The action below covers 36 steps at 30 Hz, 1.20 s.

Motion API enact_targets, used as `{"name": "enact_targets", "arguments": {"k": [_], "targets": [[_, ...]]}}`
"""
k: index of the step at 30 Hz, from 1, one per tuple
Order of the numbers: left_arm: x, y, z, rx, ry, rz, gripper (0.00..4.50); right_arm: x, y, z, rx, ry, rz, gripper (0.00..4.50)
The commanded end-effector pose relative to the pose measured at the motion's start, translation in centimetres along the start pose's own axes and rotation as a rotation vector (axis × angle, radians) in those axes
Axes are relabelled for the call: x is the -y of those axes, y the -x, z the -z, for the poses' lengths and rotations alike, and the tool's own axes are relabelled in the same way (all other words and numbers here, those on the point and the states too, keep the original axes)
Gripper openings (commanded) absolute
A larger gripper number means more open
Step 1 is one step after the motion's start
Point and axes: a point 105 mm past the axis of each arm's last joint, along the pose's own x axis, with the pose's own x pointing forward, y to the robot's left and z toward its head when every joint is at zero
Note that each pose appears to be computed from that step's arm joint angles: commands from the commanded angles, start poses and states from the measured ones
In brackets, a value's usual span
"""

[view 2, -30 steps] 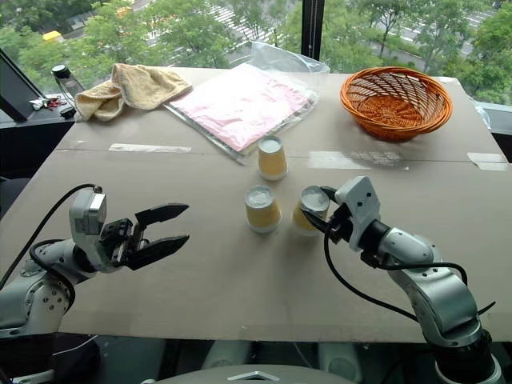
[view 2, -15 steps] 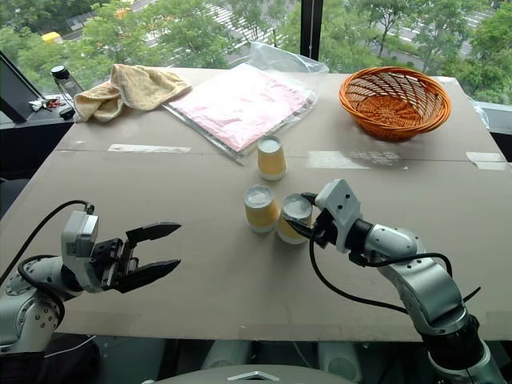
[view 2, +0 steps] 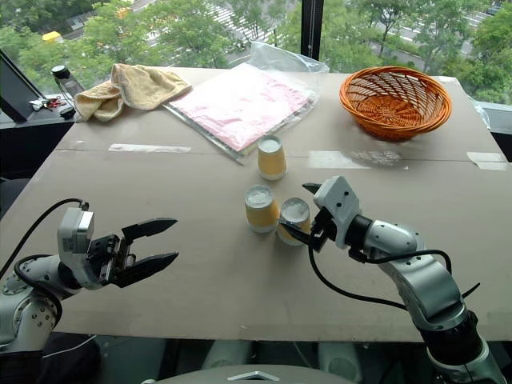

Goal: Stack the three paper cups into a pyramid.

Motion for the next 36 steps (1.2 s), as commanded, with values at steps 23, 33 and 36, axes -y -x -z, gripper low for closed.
{"name": "enact_targets", "arguments": {"k": [23, 33, 36], "targets": [[-1.7, 0.1, -1.9, 0.078, -0.024, -0.082, 4.50, 9.8, -11.0, -3.5, -0.074, 0.023, -0.123, 4.44], [-0.6, 0.9, -1.6, 0.076, -0.022, -0.118, 4.50, 9.6, -14.9, -2.6, -0.097, 0.022, -0.140, 4.44], [-0.4, 1.0, -1.6, 0.076, -0.023, -0.128, 4.50, 9.6, -15.6, -2.2, -0.110, 0.020, -0.121, 4.44]]}}
